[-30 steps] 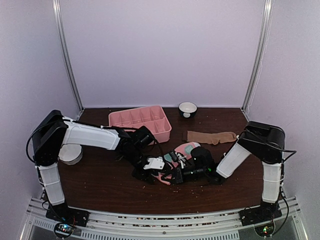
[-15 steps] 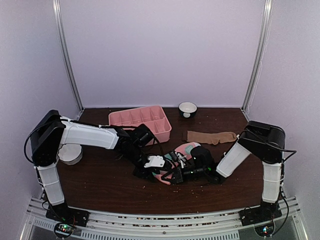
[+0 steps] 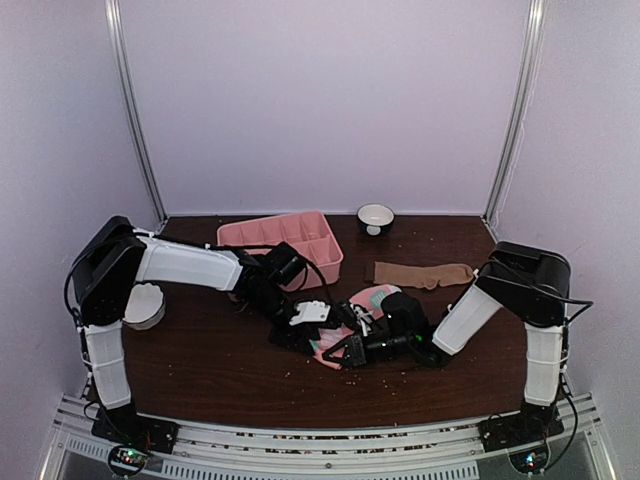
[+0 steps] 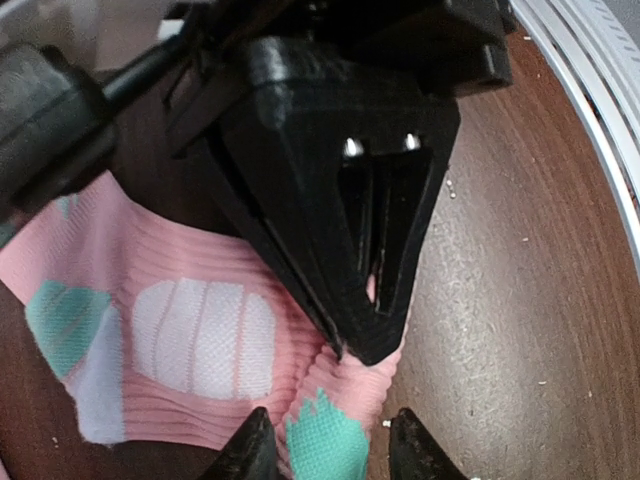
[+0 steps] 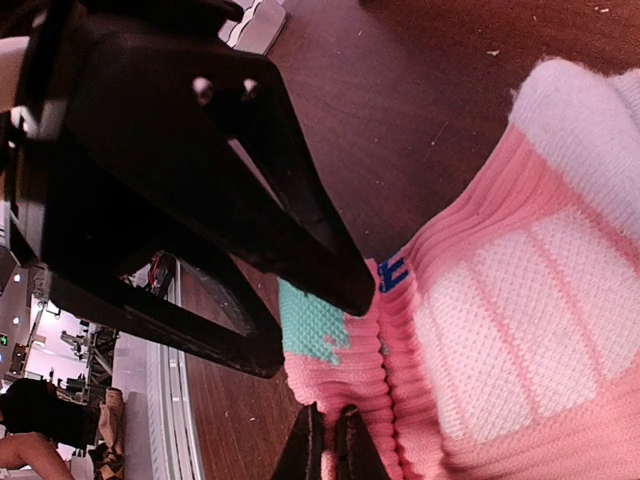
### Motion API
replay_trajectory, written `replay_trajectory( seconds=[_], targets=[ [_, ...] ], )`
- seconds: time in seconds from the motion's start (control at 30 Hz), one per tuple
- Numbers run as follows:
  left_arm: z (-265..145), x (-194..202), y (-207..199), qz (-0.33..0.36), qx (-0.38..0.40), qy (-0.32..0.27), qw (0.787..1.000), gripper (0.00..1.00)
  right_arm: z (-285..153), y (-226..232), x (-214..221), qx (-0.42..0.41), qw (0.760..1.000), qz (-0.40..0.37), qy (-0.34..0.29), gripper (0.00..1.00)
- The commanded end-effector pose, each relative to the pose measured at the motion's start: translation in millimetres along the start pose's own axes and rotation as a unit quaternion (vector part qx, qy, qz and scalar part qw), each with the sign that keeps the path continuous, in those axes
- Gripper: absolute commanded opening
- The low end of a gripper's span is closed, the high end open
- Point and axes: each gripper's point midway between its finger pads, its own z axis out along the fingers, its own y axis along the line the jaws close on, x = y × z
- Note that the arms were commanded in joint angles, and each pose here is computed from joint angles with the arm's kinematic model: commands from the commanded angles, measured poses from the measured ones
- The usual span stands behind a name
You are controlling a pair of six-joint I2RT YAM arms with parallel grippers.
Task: Roll the socks
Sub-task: Roll the sock at the center of the board.
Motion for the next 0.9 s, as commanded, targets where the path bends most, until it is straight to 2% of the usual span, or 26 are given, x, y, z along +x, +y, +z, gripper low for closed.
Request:
replay_trajectory(
  seconds=[0.0,0.2,0.37,0.43,0.5,0.57,0.87],
  targets=[
    [8,-5,-4,0.017,0.017,0.001,1.000,0.38,-22,-83,92,0.141,0.975,0.123,0.121,0.00],
    [18,1,-12,0.016,0.028,0.016,0.999,0.35,-22,-82,92,0.138,0.975,0.127,0.119,0.00],
    [20,5,-14,0.011,0.031,0.022,0.999,0.27,-23,-81,93,0.135,0.975,0.132,0.120,0.00],
    [19,6,-19,0.009,0.035,0.021,0.999,0.30,-22,-81,93,0.133,0.975,0.133,0.120,0.00],
    [16,6,-22,0.009,0.028,0.017,0.999,0.41,-22,-80,94,0.132,0.975,0.133,0.121,0.00],
    [9,2,-23,0.014,0.018,0.011,1.000,0.46,-23,-81,95,0.132,0.975,0.134,0.122,0.00],
    [-3,-8,-21,0.036,-0.008,-0.006,0.999,0.44,-24,-80,94,0.126,0.975,0.137,0.124,0.00]
  ],
)
